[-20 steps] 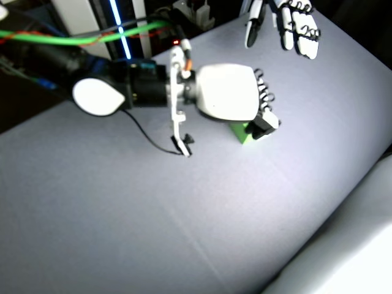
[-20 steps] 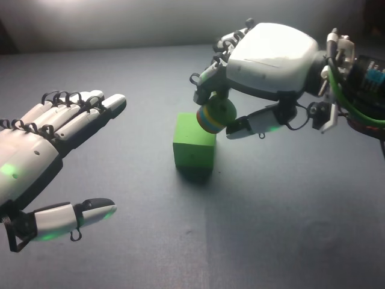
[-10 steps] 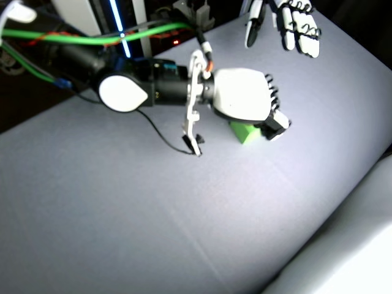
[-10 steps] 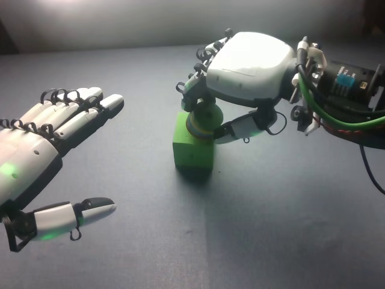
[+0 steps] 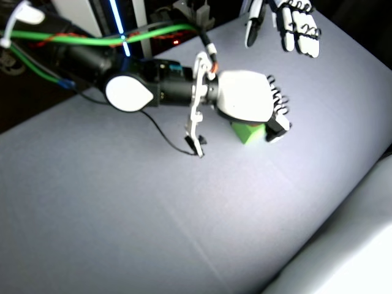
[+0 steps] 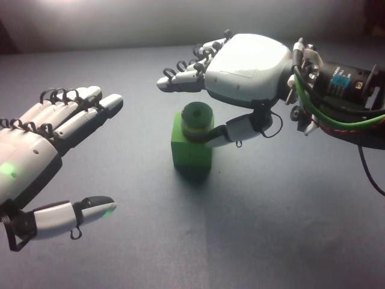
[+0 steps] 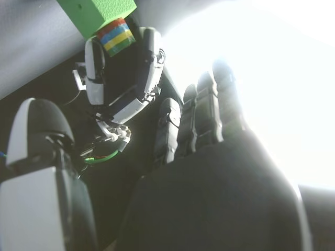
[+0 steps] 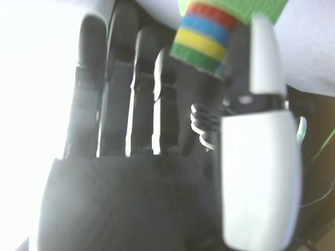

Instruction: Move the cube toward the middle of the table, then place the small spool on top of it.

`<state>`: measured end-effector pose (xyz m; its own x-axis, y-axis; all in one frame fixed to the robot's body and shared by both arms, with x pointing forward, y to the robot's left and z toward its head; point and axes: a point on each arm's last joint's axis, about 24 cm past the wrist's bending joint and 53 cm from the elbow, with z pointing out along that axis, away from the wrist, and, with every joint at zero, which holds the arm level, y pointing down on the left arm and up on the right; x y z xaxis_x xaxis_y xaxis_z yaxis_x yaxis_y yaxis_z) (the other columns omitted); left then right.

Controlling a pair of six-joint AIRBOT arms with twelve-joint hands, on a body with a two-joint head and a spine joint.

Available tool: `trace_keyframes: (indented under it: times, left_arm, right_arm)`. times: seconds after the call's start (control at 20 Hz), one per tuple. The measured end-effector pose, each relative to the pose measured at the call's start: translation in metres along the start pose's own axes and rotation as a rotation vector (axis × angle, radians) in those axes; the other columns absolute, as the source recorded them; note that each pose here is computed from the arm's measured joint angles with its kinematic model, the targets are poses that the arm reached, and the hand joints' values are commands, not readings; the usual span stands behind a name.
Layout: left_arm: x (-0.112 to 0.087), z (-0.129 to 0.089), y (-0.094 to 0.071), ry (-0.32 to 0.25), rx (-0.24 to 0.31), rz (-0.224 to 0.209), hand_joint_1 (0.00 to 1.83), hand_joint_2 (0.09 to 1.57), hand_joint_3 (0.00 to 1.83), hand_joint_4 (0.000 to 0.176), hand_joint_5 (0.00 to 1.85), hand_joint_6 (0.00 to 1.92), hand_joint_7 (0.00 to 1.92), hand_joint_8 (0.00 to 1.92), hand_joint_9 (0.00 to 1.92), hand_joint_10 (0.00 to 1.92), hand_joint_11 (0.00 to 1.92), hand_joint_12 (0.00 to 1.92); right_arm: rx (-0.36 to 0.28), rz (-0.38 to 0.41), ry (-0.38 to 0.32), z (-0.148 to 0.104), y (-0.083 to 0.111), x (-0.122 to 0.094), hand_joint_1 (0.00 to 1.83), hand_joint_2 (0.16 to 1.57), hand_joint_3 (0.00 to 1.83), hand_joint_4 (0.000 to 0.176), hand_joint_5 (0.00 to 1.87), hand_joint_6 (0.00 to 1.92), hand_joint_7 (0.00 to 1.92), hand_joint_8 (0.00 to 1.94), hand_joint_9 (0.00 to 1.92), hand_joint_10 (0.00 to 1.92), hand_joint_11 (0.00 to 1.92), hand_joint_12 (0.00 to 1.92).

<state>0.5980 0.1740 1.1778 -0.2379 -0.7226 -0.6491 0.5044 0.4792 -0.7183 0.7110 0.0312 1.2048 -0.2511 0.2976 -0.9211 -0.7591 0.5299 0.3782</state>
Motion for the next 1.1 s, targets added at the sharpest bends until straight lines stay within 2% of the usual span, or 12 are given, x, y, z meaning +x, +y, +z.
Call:
trace_keyframes:
  times: [0.1, 0.25, 0.3, 0.4, 0.5, 0.55, 0.75, 0.8, 0.85, 0.95, 1.05, 1.1]
  left_arm:
    - [0.000, -0.001, 0.001, 0.002, -0.002, -0.002, 0.82, 1.05, 0.00, 0.130, 0.08, 0.00, 0.04, 0.00, 0.05, 0.00, 0.00, 0.30]
    - [0.000, -0.001, 0.000, 0.001, -0.001, -0.002, 0.83, 1.06, 0.00, 0.130, 0.08, 0.00, 0.04, 0.00, 0.04, 0.00, 0.00, 0.29]
    - [0.000, -0.001, 0.000, 0.001, -0.001, -0.003, 0.83, 1.05, 0.00, 0.157, 0.06, 0.00, 0.02, 0.00, 0.04, 0.00, 0.00, 0.27]
    - [0.000, -0.001, 0.001, 0.001, -0.002, -0.009, 0.81, 1.05, 0.00, 0.158, 0.06, 0.00, 0.02, 0.00, 0.03, 0.00, 0.00, 0.24]
    - [-0.001, -0.003, -0.001, -0.003, 0.001, -0.015, 0.81, 1.05, 0.00, 0.165, 0.05, 0.00, 0.01, 0.00, 0.02, 0.00, 0.00, 0.21]
    - [-0.003, -0.003, -0.002, -0.009, 0.007, -0.016, 0.76, 1.03, 0.00, 0.173, 0.04, 0.00, 0.02, 0.00, 0.03, 0.00, 0.00, 0.25]
    - [-0.029, -0.004, -0.012, -0.053, 0.042, 0.025, 0.76, 1.04, 0.00, 0.176, 0.02, 0.00, 0.00, 0.00, 0.01, 0.00, 0.00, 0.31]
    - [-0.034, -0.004, -0.015, -0.066, 0.056, 0.032, 0.81, 1.01, 0.00, 0.172, 0.05, 0.00, 0.04, 0.00, 0.05, 0.00, 0.00, 0.39]
    - [-0.038, -0.005, -0.020, -0.078, 0.073, 0.029, 0.82, 1.01, 0.00, 0.168, 0.03, 0.00, 0.05, 0.00, 0.05, 0.00, 0.00, 0.38]
    - [-0.044, -0.007, -0.027, -0.101, 0.107, 0.006, 0.77, 1.01, 0.00, 0.141, 0.00, 0.00, 0.04, 0.00, 0.06, 0.00, 0.00, 0.43]
    - [-0.049, -0.009, -0.031, -0.121, 0.128, -0.028, 0.70, 1.00, 0.00, 0.152, 0.04, 0.00, 0.09, 0.00, 0.10, 0.01, 0.00, 0.64]
    - [-0.051, -0.011, -0.033, -0.133, 0.139, -0.052, 0.66, 1.00, 0.00, 0.130, 0.07, 0.00, 0.14, 0.00, 0.15, 0.01, 0.00, 0.83]
  right_arm:
    - [0.000, 0.000, 0.000, 0.000, 0.000, 0.000, 0.88, 0.99, 0.00, 0.004, 0.30, 0.00, 0.55, 0.01, 0.68, 0.01, 0.19, 1.19]
    - [0.001, 0.002, 0.003, 0.000, 0.001, 0.001, 0.87, 0.99, 0.00, 0.035, 0.22, 0.00, 0.48, 0.00, 0.61, 0.00, 0.16, 1.13]
    - [0.003, 0.010, 0.001, -0.002, 0.001, 0.000, 0.85, 0.94, 0.00, 0.108, 0.02, 0.00, 0.09, 0.00, 0.17, 0.00, 0.01, 0.71]
    - [-0.004, 0.028, -0.027, -0.011, 0.002, -0.012, 0.79, 0.90, 0.00, 0.149, 0.00, 0.00, 0.00, 0.00, 0.01, 0.00, 0.00, 0.24]
    - [-0.009, 0.045, -0.085, -0.028, 0.000, -0.035, 0.77, 0.89, 0.00, 0.148, 0.00, 0.00, 0.00, 0.00, 0.01, 0.00, 0.00, 0.13]
    - [-0.007, 0.052, -0.134, -0.047, -0.006, -0.054, 0.68, 0.90, 0.00, 0.172, 0.00, 0.00, 0.00, 0.00, 0.00, 0.00, 0.00, 0.00]
    - [0.018, 0.135, -0.235, -0.115, -0.025, -0.064, 0.49, 0.88, 0.00, 0.160, 0.00, 0.00, 0.00, 0.00, 0.00, 0.00, 0.00, 0.00]
    - [0.018, 0.153, -0.244, -0.128, -0.025, -0.060, 0.64, 0.91, 0.01, 0.173, 0.00, 0.00, 0.00, 0.00, 0.00, 0.00, 0.00, 0.00]
    - [0.013, 0.179, -0.262, -0.144, -0.022, -0.057, 0.61, 0.96, 0.02, 0.154, 0.00, 0.00, 0.00, 0.00, 0.00, 0.00, 0.00, 0.00]
    - [-0.001, 0.226, -0.344, -0.180, -0.016, -0.063, 0.81, 1.13, 0.01, 0.143, 0.00, 0.00, 0.00, 0.00, 0.00, 0.00, 0.00, 0.00]
    - [0.005, 0.246, -0.408, -0.208, -0.017, -0.068, 0.56, 1.23, 0.02, 0.134, 0.02, 0.00, 0.05, 0.00, 0.03, 0.00, 0.00, 0.00]
    - [0.024, 0.265, -0.452, -0.222, -0.021, -0.071, 0.49, 1.25, 0.01, 0.123, 0.02, 0.00, 0.08, 0.01, 0.06, 0.01, 0.01, 0.00]
